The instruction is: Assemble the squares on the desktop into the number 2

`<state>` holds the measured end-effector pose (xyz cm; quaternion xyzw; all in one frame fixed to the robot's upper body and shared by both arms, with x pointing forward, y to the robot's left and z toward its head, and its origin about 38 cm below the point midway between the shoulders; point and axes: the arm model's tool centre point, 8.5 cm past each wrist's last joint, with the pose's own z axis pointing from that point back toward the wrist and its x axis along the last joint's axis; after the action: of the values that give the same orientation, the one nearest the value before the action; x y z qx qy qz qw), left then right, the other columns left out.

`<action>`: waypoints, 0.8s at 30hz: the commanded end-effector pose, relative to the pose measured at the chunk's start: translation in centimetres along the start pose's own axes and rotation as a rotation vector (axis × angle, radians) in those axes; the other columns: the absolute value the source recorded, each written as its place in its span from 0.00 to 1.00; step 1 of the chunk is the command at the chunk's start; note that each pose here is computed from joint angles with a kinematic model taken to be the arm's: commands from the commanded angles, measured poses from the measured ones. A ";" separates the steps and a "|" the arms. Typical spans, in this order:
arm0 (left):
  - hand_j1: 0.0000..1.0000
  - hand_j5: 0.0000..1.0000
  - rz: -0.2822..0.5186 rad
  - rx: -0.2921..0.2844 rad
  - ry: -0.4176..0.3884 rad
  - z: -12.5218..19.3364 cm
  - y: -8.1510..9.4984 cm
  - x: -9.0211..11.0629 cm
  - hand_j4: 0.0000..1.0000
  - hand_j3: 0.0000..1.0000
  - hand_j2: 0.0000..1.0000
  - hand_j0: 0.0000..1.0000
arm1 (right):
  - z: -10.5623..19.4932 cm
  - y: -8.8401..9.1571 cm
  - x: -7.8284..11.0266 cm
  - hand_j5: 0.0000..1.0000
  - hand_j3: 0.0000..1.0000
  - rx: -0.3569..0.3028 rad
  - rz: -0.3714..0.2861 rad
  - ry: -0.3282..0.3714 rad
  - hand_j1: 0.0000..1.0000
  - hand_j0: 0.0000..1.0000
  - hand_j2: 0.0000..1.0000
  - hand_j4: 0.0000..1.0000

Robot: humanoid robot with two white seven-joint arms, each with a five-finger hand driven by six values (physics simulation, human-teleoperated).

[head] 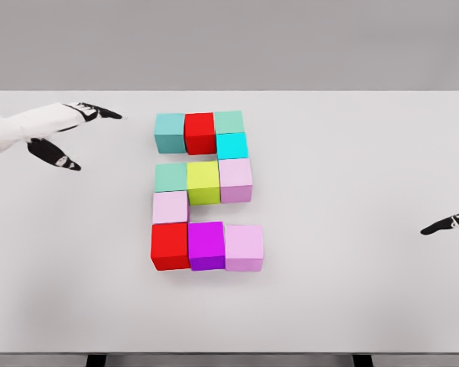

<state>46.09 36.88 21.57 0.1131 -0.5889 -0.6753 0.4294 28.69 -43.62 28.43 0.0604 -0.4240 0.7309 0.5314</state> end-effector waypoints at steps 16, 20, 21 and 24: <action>1.00 1.00 0.246 0.091 -0.036 3.9 -2.8 -1.5 1.00 1.00 1.00 1.00 | -1.0 2.0 -0.8 1.00 1.00 0.042 -0.056 -0.011 1.00 1.00 1.00 1.00; 1.00 1.00 0.246 0.093 -0.034 4.0 -2.8 -1.6 1.00 1.00 1.00 1.00 | -0.9 1.3 -0.5 1.00 1.00 0.022 -0.041 -0.017 1.00 1.00 1.00 1.00; 1.00 1.00 0.245 0.090 -0.033 4.0 -2.8 -1.6 1.00 1.00 1.00 1.00 | -0.4 -1.0 0.6 1.00 1.00 -0.035 0.008 -0.035 1.00 1.00 1.00 1.00; 1.00 1.00 0.244 0.089 -0.034 3.9 -2.9 -1.5 1.00 1.00 1.00 1.00 | 0.3 -3.7 2.2 1.00 1.00 -0.131 0.038 -0.088 1.00 1.00 1.00 1.00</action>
<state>43.15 40.50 19.50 0.0489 -0.6332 -0.5957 0.4918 29.87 -42.52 29.98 0.0594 -0.4647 0.7172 0.5158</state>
